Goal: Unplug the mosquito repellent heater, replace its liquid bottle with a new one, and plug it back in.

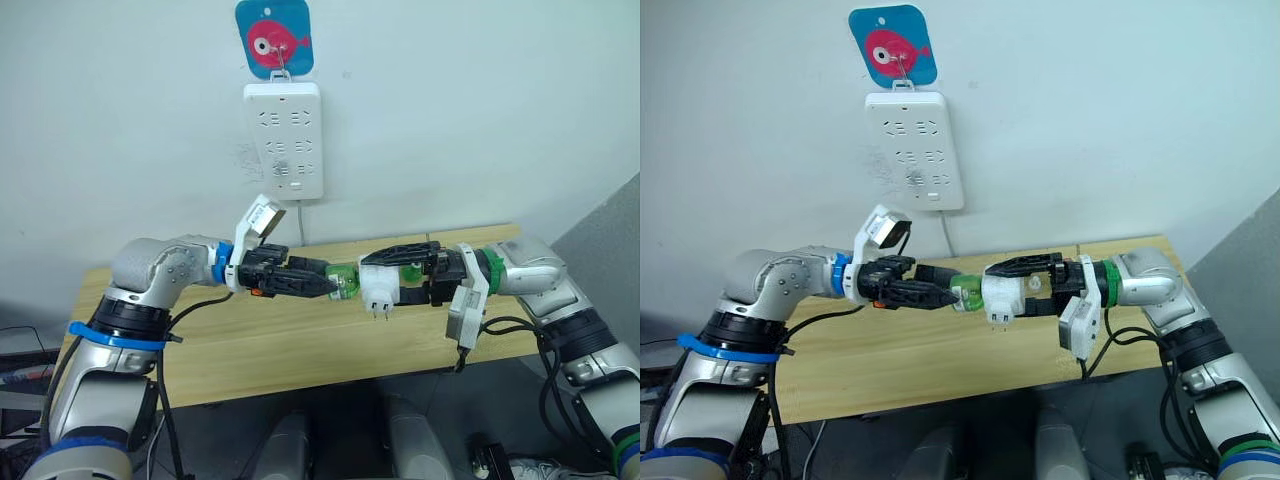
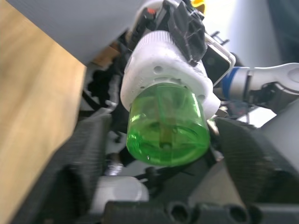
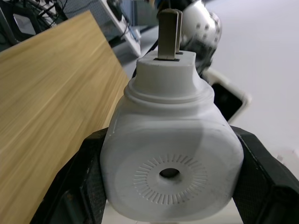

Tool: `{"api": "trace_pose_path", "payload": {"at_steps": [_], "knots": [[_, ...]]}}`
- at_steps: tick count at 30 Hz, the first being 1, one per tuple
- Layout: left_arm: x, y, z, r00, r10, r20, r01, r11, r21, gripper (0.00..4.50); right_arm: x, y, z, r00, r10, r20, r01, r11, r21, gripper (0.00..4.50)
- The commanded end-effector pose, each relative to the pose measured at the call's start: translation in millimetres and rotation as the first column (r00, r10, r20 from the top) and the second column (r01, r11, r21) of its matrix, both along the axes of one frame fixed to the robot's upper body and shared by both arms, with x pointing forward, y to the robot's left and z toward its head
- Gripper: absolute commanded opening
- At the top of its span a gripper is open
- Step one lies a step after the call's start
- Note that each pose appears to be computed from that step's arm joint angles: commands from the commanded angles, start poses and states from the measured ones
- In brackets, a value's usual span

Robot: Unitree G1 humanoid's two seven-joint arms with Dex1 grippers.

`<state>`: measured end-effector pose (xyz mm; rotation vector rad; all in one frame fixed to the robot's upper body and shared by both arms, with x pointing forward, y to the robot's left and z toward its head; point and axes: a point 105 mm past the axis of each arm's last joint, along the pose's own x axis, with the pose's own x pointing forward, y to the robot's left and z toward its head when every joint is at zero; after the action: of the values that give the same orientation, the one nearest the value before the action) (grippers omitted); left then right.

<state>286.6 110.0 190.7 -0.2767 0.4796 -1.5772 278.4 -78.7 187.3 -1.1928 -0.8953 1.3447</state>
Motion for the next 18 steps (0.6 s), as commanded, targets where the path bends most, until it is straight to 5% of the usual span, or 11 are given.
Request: {"api": "trace_pose_path", "payload": {"at_steps": [1, 3, 6, 8, 10, 13, 18], "knots": [[-5.5, 11.3, 11.0, 0.964, -0.008, 0.265, -0.016, 0.996, 0.086, 4.50, 24.8, -16.8, -0.9, 0.935, -0.197, -0.294, 0.219, 0.975, 0.042, 2.99], [3.1, 12.1, 3.2, 0.852, 0.023, 0.522, -0.115, 0.983, 0.144, 4.50, 42.5, -28.1, -4.5, 0.772, -0.313, -0.554, 0.409, 0.911, 0.056, 2.99], [12.7, 5.8, -5.6, 0.638, 0.058, 0.768, -0.262, 0.954, 0.146, 4.50, 54.7, -38.7, -12.7, 0.327, -0.287, -0.900, 0.618, 0.785, -0.026, 2.99], [16.3, -0.5, -9.0, 0.509, 0.083, 0.857, -0.330, 0.938, 0.105, 4.50, 57.5, -39.3, -12.5, 0.069, -0.196, -0.978, 0.683, 0.724, -0.097, 2.99], [22.5, -6.8, -7.2, 0.382, 0.118, 0.916, -0.394, 0.918, 0.046, 4.50, 55.1, -36.3, -14.3, -0.101, -0.143, -0.985, 0.694, 0.699, -0.172, 2.99], [26.9, -27.0, -9.7, 0.228, 0.071, 0.971, -0.420, 0.907, 0.033, 4.50, 49.6, -28.0, -16.3, -0.262, -0.103, -0.960, 0.675, 0.691, -0.258, 2.99], [33.5, -44.8, -22.8, 0.183, -0.016, 0.983, -0.421, 0.902, 0.093, 4.50, 45.9, -20.4, -12.6, -0.353, -0.083, -0.932, 0.661, 0.682, -0.312, 2.99]]}}
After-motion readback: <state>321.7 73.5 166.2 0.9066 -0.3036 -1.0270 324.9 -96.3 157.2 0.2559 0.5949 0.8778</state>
